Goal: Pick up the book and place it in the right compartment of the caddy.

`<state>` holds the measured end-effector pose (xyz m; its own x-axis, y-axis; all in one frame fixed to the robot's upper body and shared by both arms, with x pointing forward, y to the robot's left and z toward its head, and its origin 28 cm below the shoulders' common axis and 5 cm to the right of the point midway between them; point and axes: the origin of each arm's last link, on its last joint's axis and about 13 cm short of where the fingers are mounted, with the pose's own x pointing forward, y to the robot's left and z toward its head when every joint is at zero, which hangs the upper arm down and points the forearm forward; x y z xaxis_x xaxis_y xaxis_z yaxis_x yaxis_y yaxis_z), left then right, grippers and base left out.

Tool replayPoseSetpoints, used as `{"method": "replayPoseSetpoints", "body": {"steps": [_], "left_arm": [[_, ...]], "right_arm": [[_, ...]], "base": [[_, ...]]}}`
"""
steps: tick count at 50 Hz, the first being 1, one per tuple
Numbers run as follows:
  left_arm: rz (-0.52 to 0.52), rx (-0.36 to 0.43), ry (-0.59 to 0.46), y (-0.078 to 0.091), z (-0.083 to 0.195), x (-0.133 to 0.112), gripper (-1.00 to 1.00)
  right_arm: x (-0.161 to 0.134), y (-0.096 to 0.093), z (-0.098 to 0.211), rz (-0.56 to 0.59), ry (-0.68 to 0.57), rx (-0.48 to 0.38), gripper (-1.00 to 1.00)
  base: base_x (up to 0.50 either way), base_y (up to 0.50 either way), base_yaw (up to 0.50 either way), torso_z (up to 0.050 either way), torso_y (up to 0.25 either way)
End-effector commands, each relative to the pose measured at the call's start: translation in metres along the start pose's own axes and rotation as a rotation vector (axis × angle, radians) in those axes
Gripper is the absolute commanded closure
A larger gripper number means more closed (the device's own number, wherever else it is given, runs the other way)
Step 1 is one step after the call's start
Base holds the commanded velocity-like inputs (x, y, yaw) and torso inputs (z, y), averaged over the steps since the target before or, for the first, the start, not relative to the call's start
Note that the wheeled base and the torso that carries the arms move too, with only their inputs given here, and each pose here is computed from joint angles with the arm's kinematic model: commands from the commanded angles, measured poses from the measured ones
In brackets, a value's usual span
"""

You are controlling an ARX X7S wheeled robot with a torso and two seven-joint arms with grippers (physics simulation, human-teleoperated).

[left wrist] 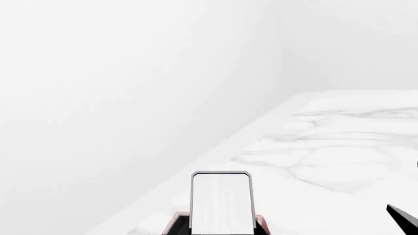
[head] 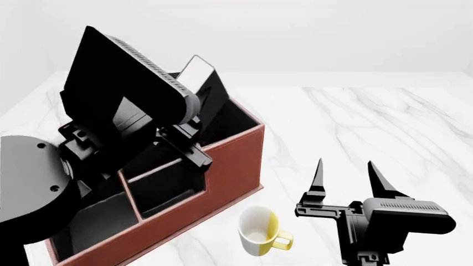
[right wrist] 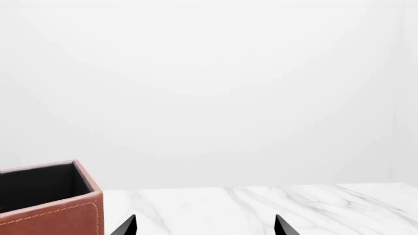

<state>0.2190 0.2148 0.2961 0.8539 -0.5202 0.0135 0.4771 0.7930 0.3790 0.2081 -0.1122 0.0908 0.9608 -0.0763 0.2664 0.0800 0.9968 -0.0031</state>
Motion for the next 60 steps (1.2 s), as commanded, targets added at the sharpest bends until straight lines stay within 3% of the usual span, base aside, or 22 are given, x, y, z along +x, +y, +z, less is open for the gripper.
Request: {"method": "replayPoseSetpoints", "body": {"steps": [1, 3, 4, 9, 21, 25, 29, 35, 45, 60], "left_arm": [[0.197, 0.048, -0.086, 0.036, 0.04, 0.039, 1.0], [0.197, 0.048, -0.086, 0.037, 0.04, 0.039, 1.0], [0.225, 0.064, -0.076, 0.045, 0.043, 0.056, 1.0], [0.309, 0.129, -0.088, 0.056, 0.035, 0.089, 1.0], [0.267, 0.259, -0.029, 0.064, 0.021, 0.15, 1.0], [0.144, 0.099, 0.077, 0.064, 0.01, 0.161, 1.0], [0.007, 0.064, 0.199, 0.065, 0.005, 0.16, 1.0], [-0.15, 0.041, 0.242, 0.066, 0.003, 0.155, 1.0], [-0.208, 0.032, 0.293, 0.066, -0.001, 0.155, 1.0], [-0.189, 0.072, 0.303, 0.069, -0.006, 0.165, 1.0]], "right_arm": [[0.004, -0.001, -0.002, -0.002, 0.003, -0.003, -1.0], [0.004, -0.001, -0.002, -0.002, 0.003, -0.003, -1.0], [0.004, -0.001, -0.002, -0.002, 0.003, -0.002, -1.0], [0.005, -0.001, -0.003, -0.003, 0.003, 0.0, -1.0], [0.004, -0.001, -0.009, -0.011, 0.015, 0.008, -1.0], [0.001, -0.002, -0.011, -0.017, 0.02, 0.009, -1.0], [0.0, -0.001, -0.012, -0.018, 0.025, 0.013, -1.0], [-0.001, 0.002, -0.014, -0.012, 0.031, 0.017, -1.0], [-0.004, 0.002, -0.013, -0.013, 0.036, 0.019, -1.0], [-0.007, 0.0, -0.014, -0.019, 0.043, 0.02, -1.0]], "base": [[0.0, 0.0, 0.0, 0.0, 0.0], [0.0, 0.0, 0.0, 0.0, 0.0], [0.0, 0.0, 0.0, 0.0, 0.0], [0.0, 0.0, 0.0, 0.0, 0.002], [0.0, 0.0, 0.0, 0.0, 0.001], [0.0, 0.0, 0.0, 0.0, 0.002], [0.0, 0.0, 0.0, 0.0, 0.0], [0.0, 0.0, 0.0, 0.0, 0.004], [0.0, 0.0, 0.0, 0.0, 0.001], [0.0, 0.0, 0.0, 0.0, 0.002]]}}
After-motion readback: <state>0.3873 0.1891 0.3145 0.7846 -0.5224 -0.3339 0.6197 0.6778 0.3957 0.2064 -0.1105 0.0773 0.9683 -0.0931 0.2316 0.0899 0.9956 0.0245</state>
